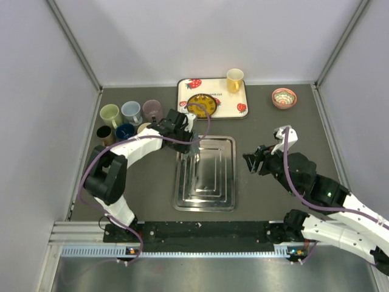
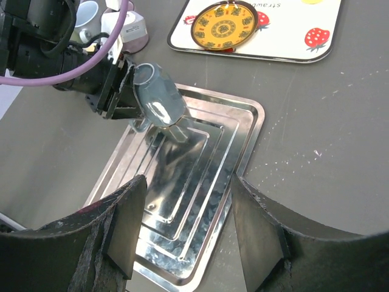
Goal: Turn the mug right side up
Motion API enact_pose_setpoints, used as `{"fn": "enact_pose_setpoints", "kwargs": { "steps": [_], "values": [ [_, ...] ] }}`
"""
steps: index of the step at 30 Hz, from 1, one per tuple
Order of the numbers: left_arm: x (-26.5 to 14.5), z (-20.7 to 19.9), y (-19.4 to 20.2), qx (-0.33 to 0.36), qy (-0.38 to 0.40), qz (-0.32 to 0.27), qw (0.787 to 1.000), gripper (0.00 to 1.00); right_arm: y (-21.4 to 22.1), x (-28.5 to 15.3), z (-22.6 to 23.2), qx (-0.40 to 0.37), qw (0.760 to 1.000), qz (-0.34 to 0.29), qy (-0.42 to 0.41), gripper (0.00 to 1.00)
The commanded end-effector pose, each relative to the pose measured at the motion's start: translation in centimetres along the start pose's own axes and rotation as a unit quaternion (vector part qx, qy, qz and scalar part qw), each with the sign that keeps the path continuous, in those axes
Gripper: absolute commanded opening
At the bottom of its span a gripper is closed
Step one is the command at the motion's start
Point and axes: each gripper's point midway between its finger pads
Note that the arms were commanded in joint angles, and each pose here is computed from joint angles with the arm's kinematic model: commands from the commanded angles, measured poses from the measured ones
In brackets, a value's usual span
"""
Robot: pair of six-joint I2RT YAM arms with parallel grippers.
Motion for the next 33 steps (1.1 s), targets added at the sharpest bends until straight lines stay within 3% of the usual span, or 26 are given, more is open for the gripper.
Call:
{"fn": "enact_pose_setpoints", "kwargs": {
  "steps": [1, 8, 9, 16, 24, 27, 29, 33],
  "values": [
    [0.1, -0.1, -1.4, 0.010, 0.006, -0.013, 1.000, 0.40, -0.7, 0.4, -0.2, 0.008, 1.000, -0.019, 0.007, 0.58],
    [0.2, -0.5, -1.3, 0.004, 0.016, -0.012, 1.000, 0.14, -0.7, 0.4, -0.1, 0.012, 1.000, -0.019, 0.007, 0.58],
    [0.0, -0.5, -1.3, 0.003, 0.016, -0.013, 1.000, 0.00, -0.7, 0.4, -0.1, 0.011, 1.000, -0.019, 0.006, 0.58],
    [-4.6, -1.3, -3.8, -0.005, 0.016, -0.069, 0.997, 0.00, -0.5, 0.6, 0.3, 0.020, 1.000, -0.014, 0.002, 0.57],
    [-14.1, -3.9, -7.2, -0.009, 0.024, -0.192, 0.981, 0.00, 0.3, 1.0, 1.5, 0.034, 0.999, 0.002, -0.022, 0.57],
    [-18.1, -6.1, -8.8, -0.045, 0.082, -0.276, 0.957, 0.00, 1.2, 1.5, 2.4, 0.045, 0.998, 0.019, -0.040, 0.57],
    [-21.0, -7.7, -9.8, -0.050, 0.125, -0.348, 0.928, 0.00, 1.8, 1.7, 3.0, 0.055, 0.997, 0.031, -0.052, 0.57],
    [-24.9, -10.5, -10.5, -0.113, 0.227, -0.417, 0.873, 0.00, 2.8, 1.1, 5.6, 0.089, 0.987, 0.063, -0.121, 0.58]
  ]
}}
Point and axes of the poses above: each gripper's point midway between its finger pads, its own x axis out along the fingers, its own z axis along the line the jaws close on, y = z × x, and after that the axes turned 13 degrees about x, right-handed
